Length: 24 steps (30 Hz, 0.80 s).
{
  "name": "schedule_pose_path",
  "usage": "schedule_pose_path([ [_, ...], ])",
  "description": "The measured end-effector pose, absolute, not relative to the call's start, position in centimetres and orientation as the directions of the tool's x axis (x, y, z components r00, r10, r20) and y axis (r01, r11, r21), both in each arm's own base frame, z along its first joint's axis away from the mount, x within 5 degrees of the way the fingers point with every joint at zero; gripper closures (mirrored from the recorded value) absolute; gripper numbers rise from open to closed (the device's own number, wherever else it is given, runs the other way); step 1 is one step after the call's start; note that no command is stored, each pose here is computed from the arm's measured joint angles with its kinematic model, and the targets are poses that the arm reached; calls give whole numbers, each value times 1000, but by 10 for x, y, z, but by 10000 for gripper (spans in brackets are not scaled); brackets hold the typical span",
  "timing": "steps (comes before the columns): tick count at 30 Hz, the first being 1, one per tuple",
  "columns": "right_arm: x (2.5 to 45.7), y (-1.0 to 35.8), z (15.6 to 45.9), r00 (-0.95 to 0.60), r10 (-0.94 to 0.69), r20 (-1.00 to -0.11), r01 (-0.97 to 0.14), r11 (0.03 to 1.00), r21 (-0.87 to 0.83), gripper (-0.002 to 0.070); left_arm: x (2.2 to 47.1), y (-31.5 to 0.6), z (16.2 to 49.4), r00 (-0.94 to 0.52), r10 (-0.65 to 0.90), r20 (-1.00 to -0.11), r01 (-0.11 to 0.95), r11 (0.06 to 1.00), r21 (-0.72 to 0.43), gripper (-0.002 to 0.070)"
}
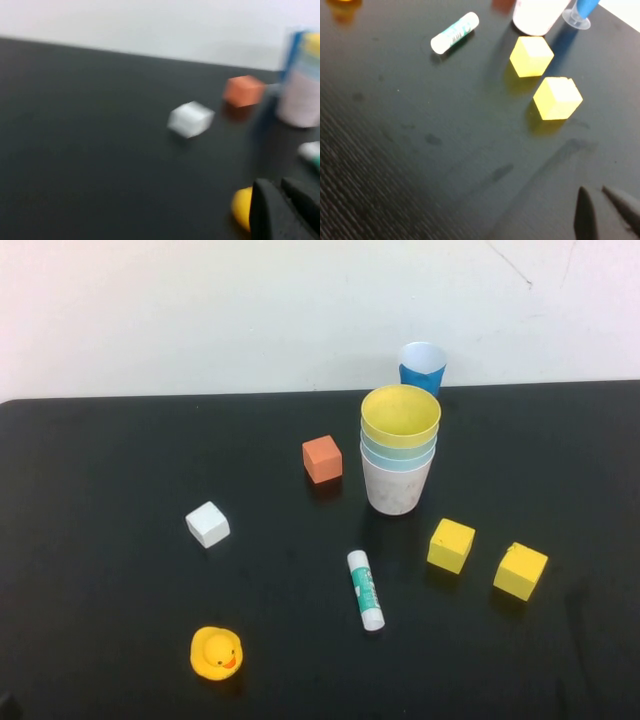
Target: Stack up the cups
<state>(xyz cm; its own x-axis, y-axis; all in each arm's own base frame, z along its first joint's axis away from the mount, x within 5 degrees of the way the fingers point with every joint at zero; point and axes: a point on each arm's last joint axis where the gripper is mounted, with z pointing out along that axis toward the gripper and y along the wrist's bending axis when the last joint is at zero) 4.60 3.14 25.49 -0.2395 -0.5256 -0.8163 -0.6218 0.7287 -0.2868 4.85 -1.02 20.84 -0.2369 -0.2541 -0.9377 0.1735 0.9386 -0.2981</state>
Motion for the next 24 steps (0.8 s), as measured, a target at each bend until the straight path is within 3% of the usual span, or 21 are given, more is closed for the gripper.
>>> schedule_pose_path([
  [6, 46, 32, 255, -240, -525, -817, -622, 729, -285, 678, 53, -8, 179, -266, -261, -928, 69, 955, -288, 675],
  [24, 46, 32, 255, -240, -525, -817, -622, 729, -285, 678, 53, -7, 177, -275, -176, -945, 59, 978, -200, 675],
])
